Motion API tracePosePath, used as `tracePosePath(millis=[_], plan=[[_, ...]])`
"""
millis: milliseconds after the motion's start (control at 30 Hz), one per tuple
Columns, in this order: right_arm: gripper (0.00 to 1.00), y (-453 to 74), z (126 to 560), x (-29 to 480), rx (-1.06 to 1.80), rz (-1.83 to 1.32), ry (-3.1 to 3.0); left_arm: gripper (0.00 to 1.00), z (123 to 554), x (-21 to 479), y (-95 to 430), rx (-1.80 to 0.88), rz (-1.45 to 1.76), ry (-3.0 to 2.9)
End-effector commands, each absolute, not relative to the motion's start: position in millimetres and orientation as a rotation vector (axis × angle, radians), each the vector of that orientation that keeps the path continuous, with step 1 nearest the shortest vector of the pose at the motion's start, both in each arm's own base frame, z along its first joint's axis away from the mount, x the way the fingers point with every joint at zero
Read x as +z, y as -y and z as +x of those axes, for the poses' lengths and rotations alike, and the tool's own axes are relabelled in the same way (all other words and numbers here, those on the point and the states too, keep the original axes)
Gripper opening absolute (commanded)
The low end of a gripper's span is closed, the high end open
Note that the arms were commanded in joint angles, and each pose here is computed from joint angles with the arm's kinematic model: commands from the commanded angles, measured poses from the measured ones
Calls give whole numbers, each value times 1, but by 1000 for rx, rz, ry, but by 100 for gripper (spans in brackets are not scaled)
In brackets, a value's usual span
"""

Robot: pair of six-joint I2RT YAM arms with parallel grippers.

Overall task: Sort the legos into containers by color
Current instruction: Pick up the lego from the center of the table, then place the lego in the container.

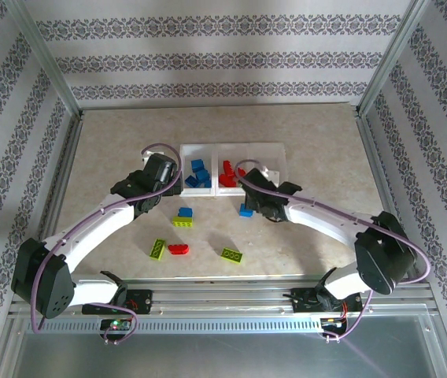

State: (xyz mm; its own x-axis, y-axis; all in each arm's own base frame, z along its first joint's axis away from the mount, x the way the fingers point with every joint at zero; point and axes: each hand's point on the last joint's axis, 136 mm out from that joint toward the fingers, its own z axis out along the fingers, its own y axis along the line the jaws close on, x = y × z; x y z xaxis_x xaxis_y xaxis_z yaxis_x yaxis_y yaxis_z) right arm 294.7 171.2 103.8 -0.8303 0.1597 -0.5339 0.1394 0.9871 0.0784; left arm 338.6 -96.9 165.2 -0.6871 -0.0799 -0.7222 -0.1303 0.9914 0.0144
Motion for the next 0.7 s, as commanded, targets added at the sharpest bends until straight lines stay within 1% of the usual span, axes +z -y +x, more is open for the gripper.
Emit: tracePosePath(millis=[0,133,367,600,667], plan=[[58,-155,321,137,10,190,-2459,100,332,159,88,114,-162,-2351],[59,-140,350,149,-9,218,-2408,100,331,156,90,97,-164,-2357],[59,-123,395,138,-84,221,-2423,100,330,153,91,94,-152,-2371],[64,-123,418,121,-117,208,-2450,100,329,148,93,78,-156,-2383],[67,-125,420,118,-113,205,-2457,100,328,147,94,74,-155,-2387]])
